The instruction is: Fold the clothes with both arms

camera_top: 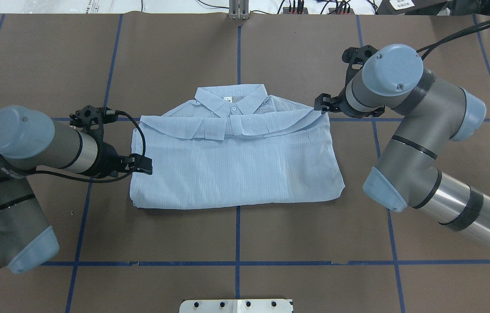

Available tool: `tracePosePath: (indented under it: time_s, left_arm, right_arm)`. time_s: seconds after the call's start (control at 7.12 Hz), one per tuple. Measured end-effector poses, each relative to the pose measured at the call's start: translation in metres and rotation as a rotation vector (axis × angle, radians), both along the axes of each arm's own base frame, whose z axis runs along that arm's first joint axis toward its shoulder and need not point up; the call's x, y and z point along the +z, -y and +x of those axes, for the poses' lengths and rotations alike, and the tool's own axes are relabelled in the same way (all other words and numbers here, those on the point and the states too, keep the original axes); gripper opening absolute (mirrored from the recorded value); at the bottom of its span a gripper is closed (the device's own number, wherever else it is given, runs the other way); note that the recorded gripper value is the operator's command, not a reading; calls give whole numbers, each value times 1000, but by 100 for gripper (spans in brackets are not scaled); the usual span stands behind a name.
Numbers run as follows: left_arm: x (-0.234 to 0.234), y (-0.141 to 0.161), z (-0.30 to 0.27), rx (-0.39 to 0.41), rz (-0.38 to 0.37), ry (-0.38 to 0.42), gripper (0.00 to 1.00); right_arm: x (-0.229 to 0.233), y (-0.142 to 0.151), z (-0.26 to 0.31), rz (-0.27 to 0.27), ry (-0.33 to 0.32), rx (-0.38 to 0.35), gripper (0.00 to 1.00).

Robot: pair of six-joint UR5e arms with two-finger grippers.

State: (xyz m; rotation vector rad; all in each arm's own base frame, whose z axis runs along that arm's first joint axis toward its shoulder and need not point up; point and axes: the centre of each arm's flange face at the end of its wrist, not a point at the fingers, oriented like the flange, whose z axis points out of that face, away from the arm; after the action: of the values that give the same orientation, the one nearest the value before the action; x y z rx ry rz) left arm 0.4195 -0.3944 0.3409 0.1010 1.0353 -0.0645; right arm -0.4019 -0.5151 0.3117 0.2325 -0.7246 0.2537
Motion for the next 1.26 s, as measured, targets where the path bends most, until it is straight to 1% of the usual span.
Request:
tracePosePath:
  time_s: [0.14,0.28,0.42,0.56,0.7,0.84,0.98,1.26]
  left_arm:
    - [4,-17,17,-8,-23,13,100]
    - [8,-26,27,-11,-35,23,98]
    - [12,-31,34,-11,-41,33,84]
    - [15,-34,38,-10,-48,40,61]
    - [17,-37,41,-11,-60,42,46]
    - [17,-38,43,-14,-70,41,19]
    - [16,-38,44,-15,-74,39,0]
    - [18,-38,42,-16,-77,41,0]
  right_arm:
    - [0,0,0,-1,1,1,100]
    - [1,0,-1,-2,1,2,100]
    - [1,-1,-1,-3,1,2,100]
    - [1,-1,-1,-3,0,3,100]
    - [1,-1,-2,-3,0,4,100]
    - [1,-1,-2,-3,0,4,100]
    - [1,-1,-2,-4,0,4,100]
    - [1,-1,-2,-5,2,6,100]
